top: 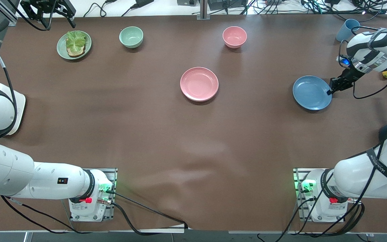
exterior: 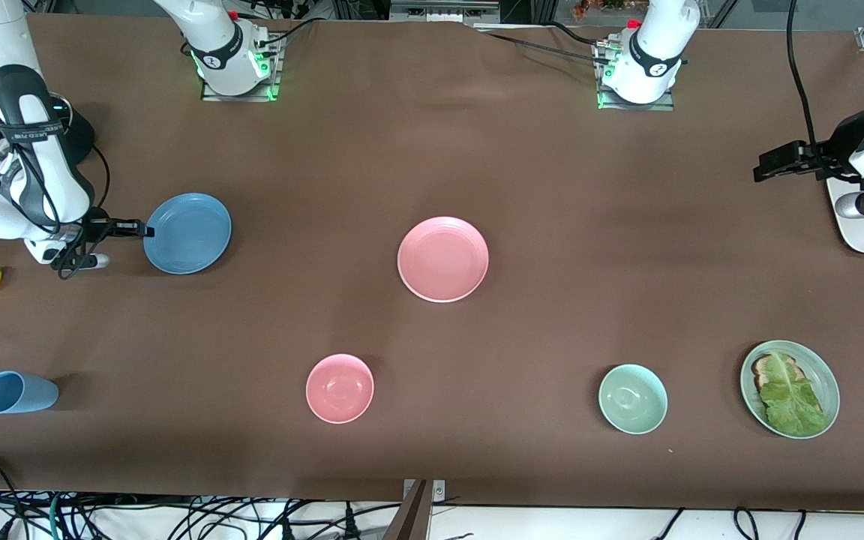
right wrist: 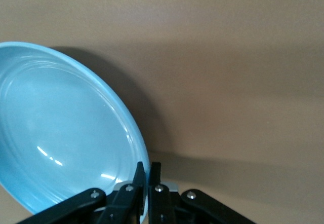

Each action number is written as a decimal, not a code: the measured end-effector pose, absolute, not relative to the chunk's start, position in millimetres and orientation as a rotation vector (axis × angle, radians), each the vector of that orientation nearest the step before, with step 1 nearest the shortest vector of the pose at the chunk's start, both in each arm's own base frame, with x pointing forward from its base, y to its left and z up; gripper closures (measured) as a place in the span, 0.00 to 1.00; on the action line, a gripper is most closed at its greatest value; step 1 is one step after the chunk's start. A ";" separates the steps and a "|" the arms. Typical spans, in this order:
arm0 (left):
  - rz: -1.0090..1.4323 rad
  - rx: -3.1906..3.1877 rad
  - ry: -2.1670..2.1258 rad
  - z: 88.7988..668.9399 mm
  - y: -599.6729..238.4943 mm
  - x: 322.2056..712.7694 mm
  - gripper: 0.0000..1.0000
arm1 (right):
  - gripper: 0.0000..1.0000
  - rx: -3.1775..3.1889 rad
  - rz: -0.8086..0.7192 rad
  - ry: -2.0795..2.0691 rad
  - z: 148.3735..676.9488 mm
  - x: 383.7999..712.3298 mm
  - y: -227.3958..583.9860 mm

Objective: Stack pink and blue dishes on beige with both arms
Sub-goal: 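Grasp the blue plate rim with the right gripper, then slide the blue plate with the right gripper onto the pink plate, then open the right gripper and draw it back from the stack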

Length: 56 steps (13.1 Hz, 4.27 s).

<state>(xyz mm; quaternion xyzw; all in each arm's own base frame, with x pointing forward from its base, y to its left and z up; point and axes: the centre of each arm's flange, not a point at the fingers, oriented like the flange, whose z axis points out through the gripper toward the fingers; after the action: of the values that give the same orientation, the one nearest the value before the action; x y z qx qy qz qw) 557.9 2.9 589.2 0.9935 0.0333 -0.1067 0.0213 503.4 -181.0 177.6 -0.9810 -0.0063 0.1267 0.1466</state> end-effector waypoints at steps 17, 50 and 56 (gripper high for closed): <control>-0.286 3.086 0.091 581.1 -2.0 558.6 0.00 | 0.96 -2.668 0.488 0.076 325.6 595.0 57.9; -0.293 3.086 0.093 577.9 -1.6 560.2 0.00 | 0.11 -2.740 0.154 0.135 282.5 580.3 319.8; -0.293 3.086 0.093 577.8 -1.6 560.3 0.00 | 0.00 -2.926 0.273 0.006 393.9 608.9 225.0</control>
<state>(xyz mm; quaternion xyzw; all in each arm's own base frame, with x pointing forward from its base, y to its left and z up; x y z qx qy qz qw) 560.3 -1.6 577.8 0.9949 0.0298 -0.0945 0.0201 608.9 225.0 393.9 -0.9906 0.0022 0.0923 0.1011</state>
